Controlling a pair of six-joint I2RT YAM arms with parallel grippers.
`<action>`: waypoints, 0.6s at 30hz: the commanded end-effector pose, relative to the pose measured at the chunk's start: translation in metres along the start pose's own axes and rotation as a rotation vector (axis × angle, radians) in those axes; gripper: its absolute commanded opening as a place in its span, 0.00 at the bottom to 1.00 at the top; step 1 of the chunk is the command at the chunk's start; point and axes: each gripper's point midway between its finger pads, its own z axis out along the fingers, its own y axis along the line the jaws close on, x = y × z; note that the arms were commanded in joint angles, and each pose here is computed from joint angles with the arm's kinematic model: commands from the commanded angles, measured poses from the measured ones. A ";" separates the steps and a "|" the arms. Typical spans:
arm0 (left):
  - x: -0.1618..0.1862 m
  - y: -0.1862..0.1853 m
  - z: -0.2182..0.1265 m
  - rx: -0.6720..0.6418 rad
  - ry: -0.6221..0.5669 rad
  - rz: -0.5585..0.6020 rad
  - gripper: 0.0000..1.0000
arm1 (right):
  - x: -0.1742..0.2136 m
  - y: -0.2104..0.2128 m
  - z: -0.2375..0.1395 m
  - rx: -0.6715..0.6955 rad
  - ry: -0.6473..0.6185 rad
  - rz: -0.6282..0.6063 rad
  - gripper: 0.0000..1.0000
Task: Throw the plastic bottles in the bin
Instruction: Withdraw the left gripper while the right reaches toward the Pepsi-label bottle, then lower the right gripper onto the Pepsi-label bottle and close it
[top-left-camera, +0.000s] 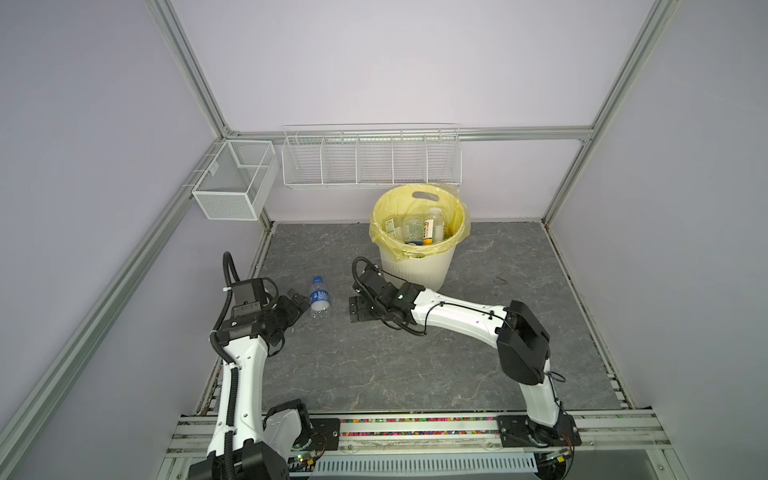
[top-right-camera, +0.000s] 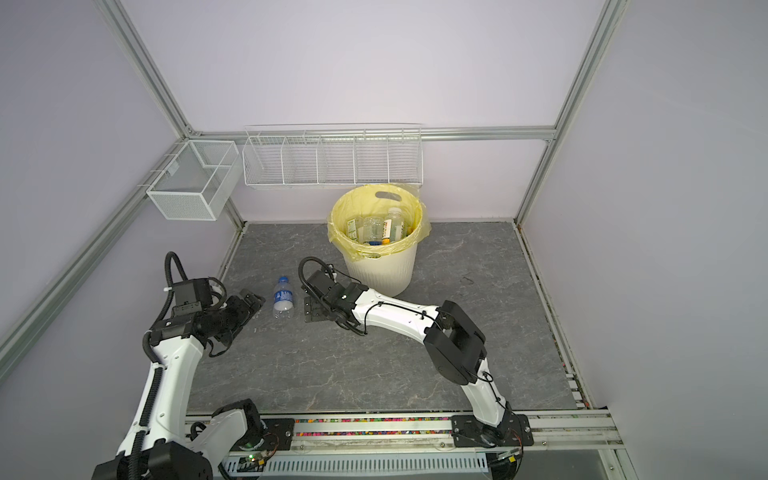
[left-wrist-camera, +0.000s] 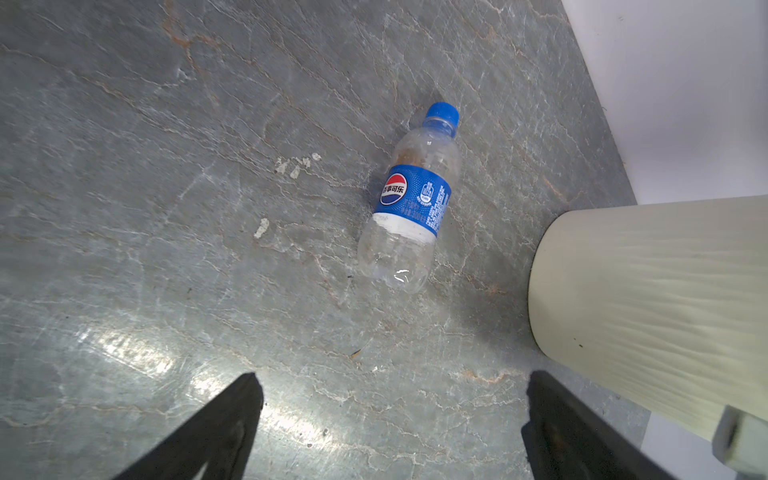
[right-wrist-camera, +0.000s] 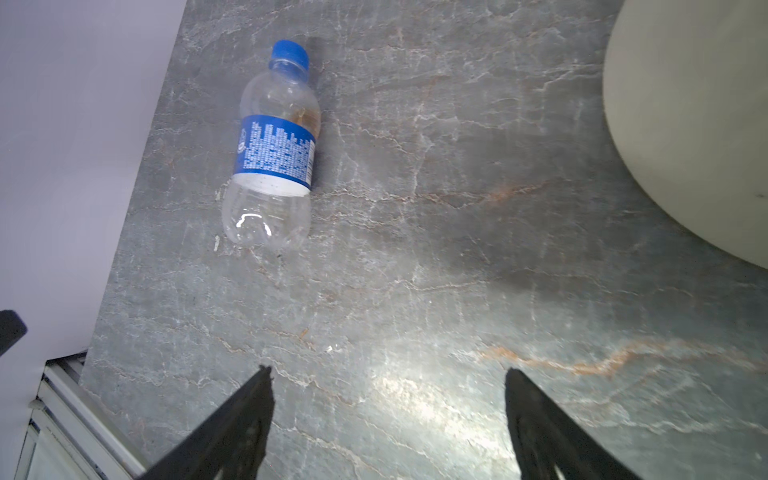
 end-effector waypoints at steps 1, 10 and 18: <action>-0.012 -0.001 -0.014 -0.017 -0.048 -0.013 0.99 | -0.003 0.022 0.009 -0.067 0.005 -0.014 0.88; -0.032 0.021 -0.022 -0.083 -0.092 -0.102 0.99 | -0.014 0.057 0.055 -0.137 0.021 -0.005 0.88; -0.028 0.025 -0.015 -0.086 -0.063 -0.132 0.99 | -0.016 0.071 0.091 -0.137 0.019 -0.008 0.88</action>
